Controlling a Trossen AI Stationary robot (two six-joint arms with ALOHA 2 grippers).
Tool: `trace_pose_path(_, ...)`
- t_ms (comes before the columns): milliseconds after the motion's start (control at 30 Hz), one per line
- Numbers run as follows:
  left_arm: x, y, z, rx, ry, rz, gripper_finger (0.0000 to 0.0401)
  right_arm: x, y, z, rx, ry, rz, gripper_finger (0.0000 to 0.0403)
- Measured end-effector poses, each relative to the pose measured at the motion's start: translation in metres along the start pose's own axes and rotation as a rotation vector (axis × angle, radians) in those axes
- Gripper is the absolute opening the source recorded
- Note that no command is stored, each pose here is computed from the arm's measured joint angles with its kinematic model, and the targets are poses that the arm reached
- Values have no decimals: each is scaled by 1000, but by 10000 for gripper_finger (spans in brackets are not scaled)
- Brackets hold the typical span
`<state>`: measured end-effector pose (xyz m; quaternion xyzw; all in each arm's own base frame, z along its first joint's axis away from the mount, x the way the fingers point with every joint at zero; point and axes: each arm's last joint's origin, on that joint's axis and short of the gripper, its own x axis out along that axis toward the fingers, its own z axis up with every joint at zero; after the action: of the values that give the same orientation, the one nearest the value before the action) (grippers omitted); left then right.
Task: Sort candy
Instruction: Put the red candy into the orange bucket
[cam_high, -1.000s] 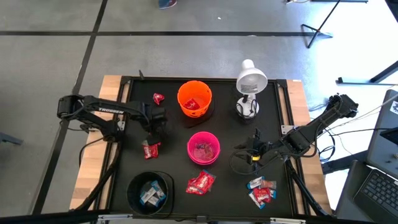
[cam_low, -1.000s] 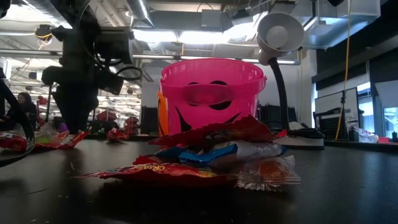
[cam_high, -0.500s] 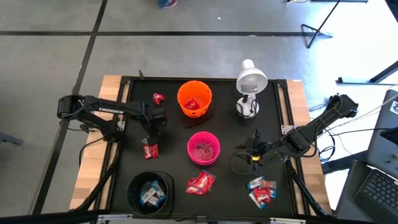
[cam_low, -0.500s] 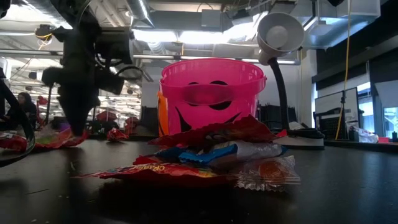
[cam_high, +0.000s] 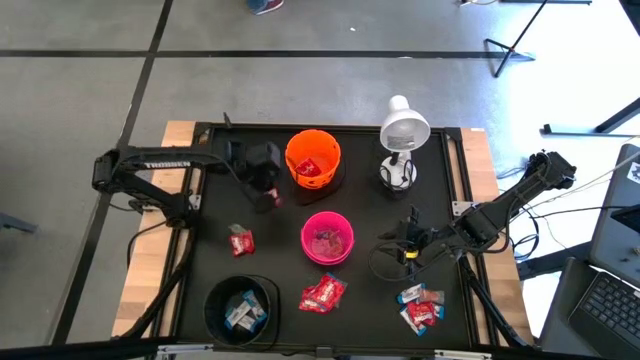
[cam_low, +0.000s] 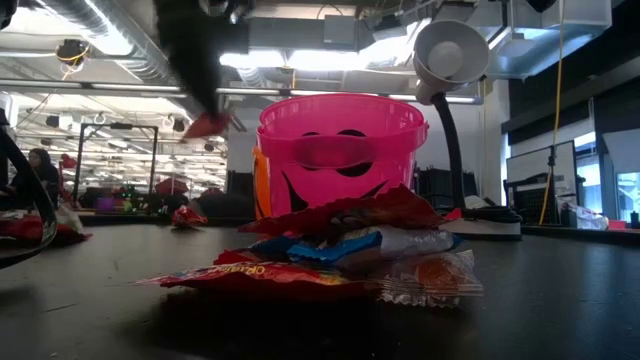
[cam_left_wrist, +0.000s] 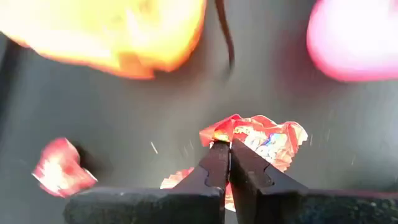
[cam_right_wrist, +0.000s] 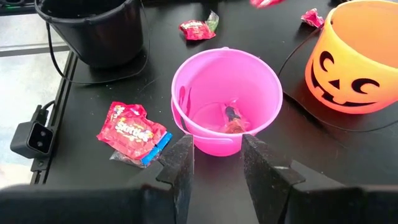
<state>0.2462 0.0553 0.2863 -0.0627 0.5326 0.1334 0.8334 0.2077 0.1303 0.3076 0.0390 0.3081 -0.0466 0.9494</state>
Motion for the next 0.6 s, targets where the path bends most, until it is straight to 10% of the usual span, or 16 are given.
trace_pose_path(300,-72,13,57,69,-423,112,0,0,0,1,3,-8,-5,131)
trace_pose_path(600,-58,58,83,4,-577,77,0,0,1,3,22,-29,8,131)
